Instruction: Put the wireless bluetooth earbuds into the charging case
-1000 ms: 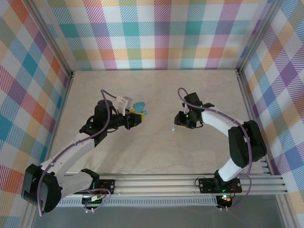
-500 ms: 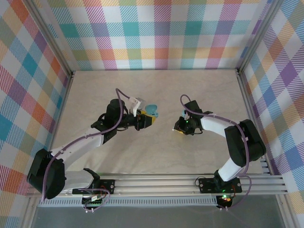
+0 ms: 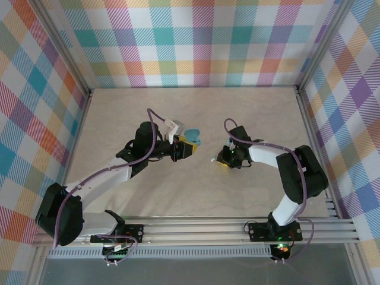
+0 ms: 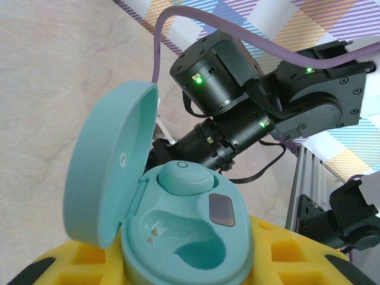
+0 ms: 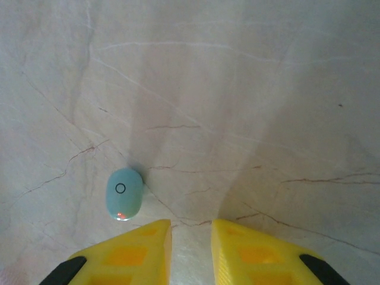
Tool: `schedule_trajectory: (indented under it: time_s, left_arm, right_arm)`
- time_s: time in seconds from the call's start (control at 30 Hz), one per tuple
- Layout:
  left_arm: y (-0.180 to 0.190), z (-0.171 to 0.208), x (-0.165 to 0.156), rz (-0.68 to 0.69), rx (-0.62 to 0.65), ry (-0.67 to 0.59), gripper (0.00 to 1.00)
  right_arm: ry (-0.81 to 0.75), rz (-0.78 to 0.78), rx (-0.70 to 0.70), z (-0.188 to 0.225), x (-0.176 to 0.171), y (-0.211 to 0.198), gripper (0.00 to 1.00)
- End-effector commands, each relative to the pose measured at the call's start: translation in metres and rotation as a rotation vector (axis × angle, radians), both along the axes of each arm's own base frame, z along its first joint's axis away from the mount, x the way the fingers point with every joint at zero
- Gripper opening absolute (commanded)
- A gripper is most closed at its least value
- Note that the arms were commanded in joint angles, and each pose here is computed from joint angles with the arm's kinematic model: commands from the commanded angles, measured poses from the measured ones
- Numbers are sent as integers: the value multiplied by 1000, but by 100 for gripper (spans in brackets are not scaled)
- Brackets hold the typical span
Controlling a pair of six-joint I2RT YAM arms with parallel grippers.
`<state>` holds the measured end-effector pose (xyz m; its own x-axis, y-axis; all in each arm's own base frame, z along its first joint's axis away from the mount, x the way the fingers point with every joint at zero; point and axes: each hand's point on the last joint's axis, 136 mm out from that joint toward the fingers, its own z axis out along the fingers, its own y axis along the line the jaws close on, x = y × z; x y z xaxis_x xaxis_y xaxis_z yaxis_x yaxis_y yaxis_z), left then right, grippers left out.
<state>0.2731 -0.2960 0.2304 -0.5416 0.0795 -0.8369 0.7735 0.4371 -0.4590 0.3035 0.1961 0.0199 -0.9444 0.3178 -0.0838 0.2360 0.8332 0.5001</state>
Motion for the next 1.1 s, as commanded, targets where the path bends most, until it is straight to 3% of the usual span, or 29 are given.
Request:
schedule_trajectory:
  time_s: [0.0,0.6,1.07]
  left_arm:
    - [-6,13,0,-29,-13,-46,9]
    - [-4,12,-4,-39,4,-61,8]
    - [2,14,-9,-34,19,-79,8]
  right_arm:
    - [-9,20,2,-1,7,6,26]
    - [-101,-8,11,37,11,8,25]
    - [-46,3,51,21,15,26,28]
